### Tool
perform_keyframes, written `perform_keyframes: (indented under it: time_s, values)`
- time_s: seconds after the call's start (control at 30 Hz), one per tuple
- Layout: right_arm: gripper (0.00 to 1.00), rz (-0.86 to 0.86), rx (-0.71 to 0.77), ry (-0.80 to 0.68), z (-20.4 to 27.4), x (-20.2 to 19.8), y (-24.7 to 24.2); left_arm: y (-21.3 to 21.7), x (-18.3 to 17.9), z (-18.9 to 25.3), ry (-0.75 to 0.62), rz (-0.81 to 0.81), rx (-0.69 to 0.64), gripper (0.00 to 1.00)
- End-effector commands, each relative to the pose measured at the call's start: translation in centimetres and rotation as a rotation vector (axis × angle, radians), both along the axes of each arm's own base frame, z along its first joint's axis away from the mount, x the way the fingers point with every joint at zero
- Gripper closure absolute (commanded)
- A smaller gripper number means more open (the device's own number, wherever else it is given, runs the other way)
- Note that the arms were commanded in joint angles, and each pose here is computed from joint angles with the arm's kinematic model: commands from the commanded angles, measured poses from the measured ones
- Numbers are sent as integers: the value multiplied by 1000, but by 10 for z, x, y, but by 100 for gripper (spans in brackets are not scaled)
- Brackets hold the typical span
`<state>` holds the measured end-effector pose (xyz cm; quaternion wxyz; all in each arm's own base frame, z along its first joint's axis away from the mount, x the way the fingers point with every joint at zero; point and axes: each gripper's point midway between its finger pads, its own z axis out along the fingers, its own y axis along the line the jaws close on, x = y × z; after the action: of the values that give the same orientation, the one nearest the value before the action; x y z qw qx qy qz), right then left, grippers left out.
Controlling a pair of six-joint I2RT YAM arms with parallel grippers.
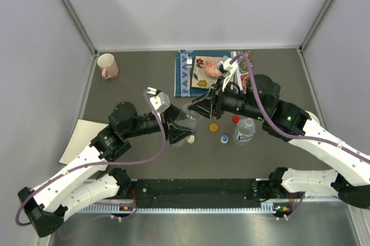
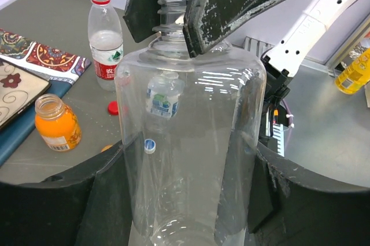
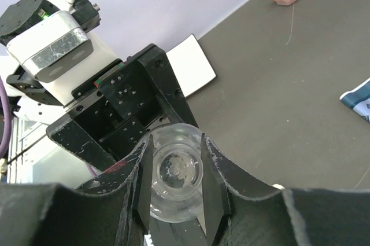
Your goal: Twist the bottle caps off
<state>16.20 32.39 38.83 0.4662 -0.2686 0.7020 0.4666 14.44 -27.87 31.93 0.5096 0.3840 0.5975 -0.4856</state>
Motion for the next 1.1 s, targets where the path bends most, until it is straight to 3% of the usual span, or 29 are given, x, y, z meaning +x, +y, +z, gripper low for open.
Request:
perform_keyframes:
  time_s: [0.0, 0.1, 0.17, 0.3, 0.47, 0.6, 0.73, 1.07]
  values:
    - [85, 20, -11, 0, -4, -5, 2, 8, 10, 41, -102, 78, -96, 34]
    - [93, 7, -9, -9, -2, -3, 0, 12, 18, 39, -94, 138, -86, 18]
    - [99, -3, -9, -16, 1, -2, -2, 17, 22, 36, -92, 175, -74, 15]
    - [100, -21, -4, -29, 6, 2, -2, 25, 27, 31, -78, 233, -56, 1]
    - [100, -78, 0, -56, 17, 14, -2, 43, 32, 17, -48, 326, -6, 1]
    - [100, -185, -46, -100, 13, 39, -4, 77, 40, 5, -18, 505, 38, 1]
    - [100, -244, -88, -127, 6, 58, 0, 118, 35, 8, -58, 648, -5, 1]
    - [100, -499, -271, -201, -64, 128, 10, 161, 23, 6, -82, 780, -62, 1]
